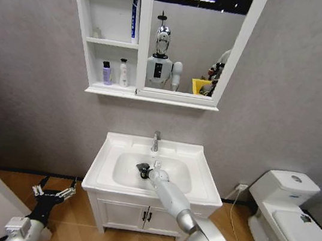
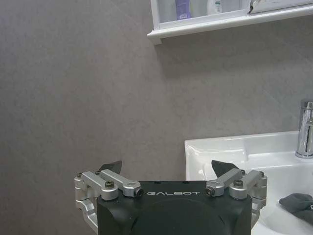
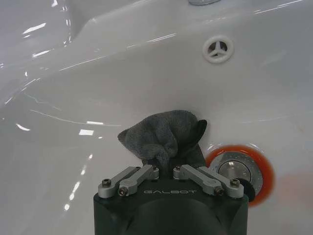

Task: Move facial cleanser and shampoo from washbasin to cabinet, then wipe washbasin with towel.

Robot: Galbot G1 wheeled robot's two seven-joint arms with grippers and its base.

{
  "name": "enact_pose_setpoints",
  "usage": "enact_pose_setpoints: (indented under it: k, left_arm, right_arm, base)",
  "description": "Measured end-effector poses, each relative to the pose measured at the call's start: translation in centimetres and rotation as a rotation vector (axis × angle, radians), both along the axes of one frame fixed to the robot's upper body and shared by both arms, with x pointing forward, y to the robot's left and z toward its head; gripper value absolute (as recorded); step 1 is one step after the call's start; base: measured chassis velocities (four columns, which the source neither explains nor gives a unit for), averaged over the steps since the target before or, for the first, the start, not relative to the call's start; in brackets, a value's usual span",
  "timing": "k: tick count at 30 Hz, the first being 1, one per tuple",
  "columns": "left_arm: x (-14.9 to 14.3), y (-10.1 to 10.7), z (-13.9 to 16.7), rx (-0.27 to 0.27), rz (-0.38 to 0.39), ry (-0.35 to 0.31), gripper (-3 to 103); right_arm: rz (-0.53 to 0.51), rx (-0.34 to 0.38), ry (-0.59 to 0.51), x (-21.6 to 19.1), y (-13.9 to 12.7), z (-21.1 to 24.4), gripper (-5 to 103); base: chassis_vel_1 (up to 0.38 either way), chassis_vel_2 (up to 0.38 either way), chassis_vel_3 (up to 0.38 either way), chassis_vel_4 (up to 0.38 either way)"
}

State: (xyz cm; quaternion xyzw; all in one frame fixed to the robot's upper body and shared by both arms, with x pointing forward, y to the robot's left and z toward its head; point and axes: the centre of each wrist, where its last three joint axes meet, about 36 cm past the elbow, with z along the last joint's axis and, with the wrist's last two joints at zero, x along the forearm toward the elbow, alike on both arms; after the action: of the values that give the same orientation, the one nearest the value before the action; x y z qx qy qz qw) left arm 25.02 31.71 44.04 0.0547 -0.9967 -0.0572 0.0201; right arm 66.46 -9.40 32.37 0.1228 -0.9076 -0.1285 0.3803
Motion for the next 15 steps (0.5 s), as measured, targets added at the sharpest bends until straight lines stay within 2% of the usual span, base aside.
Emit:
enact_pose_setpoints:
  k: [3,6,9,12,15]
  left_arm:
    - [0.0,0.0,0.0,0.0,0.0,0.0,100]
    - [0.0,0.0,0.0,0.0,0.0,0.0,100]
    - [0.0,0.0,0.0,0.0,0.0,0.0,100]
    - [0.0,0.0,0.0,0.0,0.0,0.0,100]
    - [0.0,0.0,0.0,0.0,0.0,0.0,100]
  right_arm:
    - [-0.009,-0.012,0.007,-0.2,-1.1,-0.6,8]
    - [-0.042,-0.035,0.015,-0.6,-4.1,-1.5,8]
    - [-0.049,-0.042,0.015,-0.6,-4.8,-1.7,8]
    - [-0.082,-0.074,0.012,-1.0,-7.6,-1.8,8]
    - [-0.099,-0.099,0.003,-1.3,-9.2,-1.5,8]
  base:
    - [0.0,0.0,0.0,0.0]
    - [0.0,0.0,0.0,0.0]
    - [0.0,0.0,0.0,0.0]
    - [0.0,0.0,0.0,0.0]
    - [0.0,0.0,0.0,0.0]
